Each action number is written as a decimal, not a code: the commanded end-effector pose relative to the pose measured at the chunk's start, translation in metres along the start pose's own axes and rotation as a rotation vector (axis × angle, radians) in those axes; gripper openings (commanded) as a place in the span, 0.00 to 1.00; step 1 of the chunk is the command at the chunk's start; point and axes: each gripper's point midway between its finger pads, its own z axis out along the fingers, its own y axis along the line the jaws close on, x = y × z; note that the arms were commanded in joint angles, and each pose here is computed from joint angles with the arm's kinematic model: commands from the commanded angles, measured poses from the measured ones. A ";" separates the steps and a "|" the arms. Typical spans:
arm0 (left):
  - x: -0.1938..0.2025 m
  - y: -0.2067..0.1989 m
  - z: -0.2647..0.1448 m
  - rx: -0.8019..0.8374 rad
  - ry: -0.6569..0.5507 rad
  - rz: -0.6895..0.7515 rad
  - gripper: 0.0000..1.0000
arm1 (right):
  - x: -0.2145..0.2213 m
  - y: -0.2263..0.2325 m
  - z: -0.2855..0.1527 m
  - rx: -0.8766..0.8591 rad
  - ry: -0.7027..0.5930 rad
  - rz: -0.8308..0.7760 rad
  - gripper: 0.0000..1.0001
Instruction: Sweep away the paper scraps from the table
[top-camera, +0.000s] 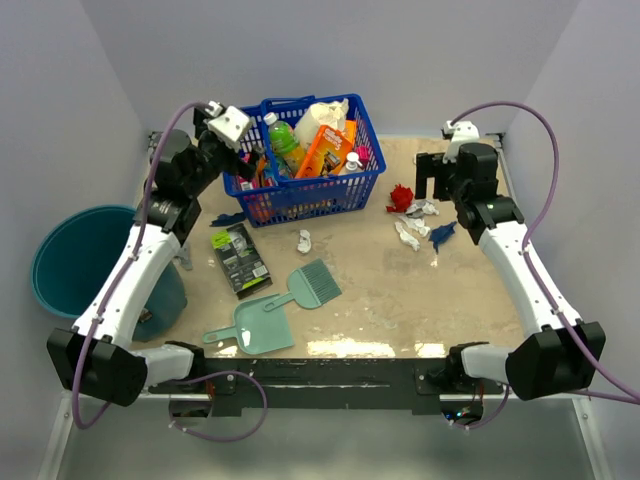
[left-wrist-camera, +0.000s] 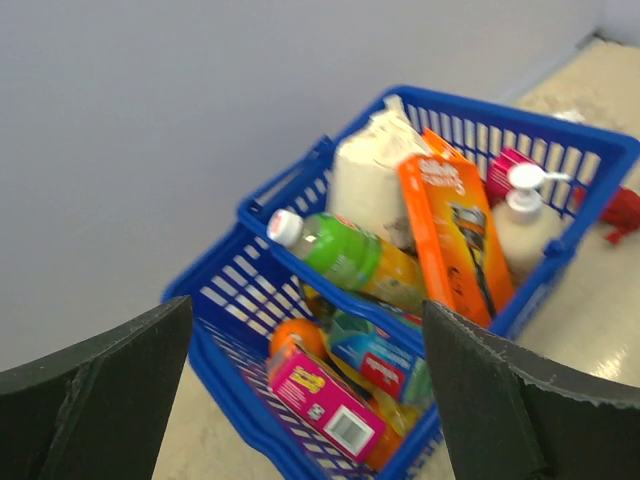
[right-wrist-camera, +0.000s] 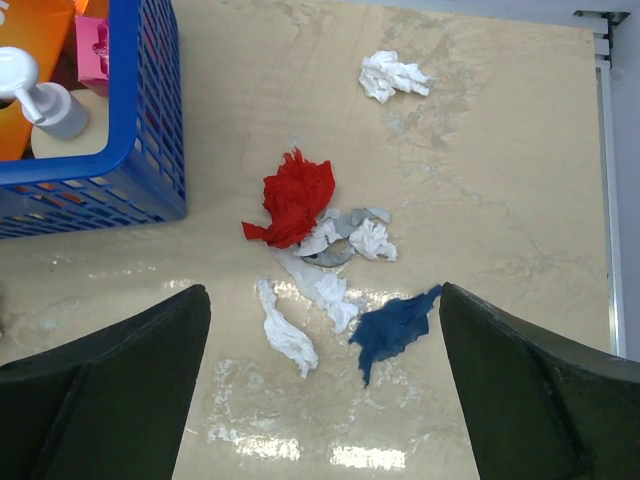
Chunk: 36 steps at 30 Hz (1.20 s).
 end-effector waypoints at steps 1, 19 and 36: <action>0.013 -0.047 -0.020 0.219 0.046 0.007 1.00 | -0.014 -0.003 -0.005 0.008 -0.059 0.002 0.98; 0.102 -0.126 -0.088 0.508 0.314 -0.071 1.00 | 0.101 0.147 -0.053 -0.891 0.089 -0.900 0.78; 0.155 -0.158 -0.145 0.667 0.470 0.016 1.00 | 0.198 0.218 -0.061 -1.246 0.155 -1.358 0.41</action>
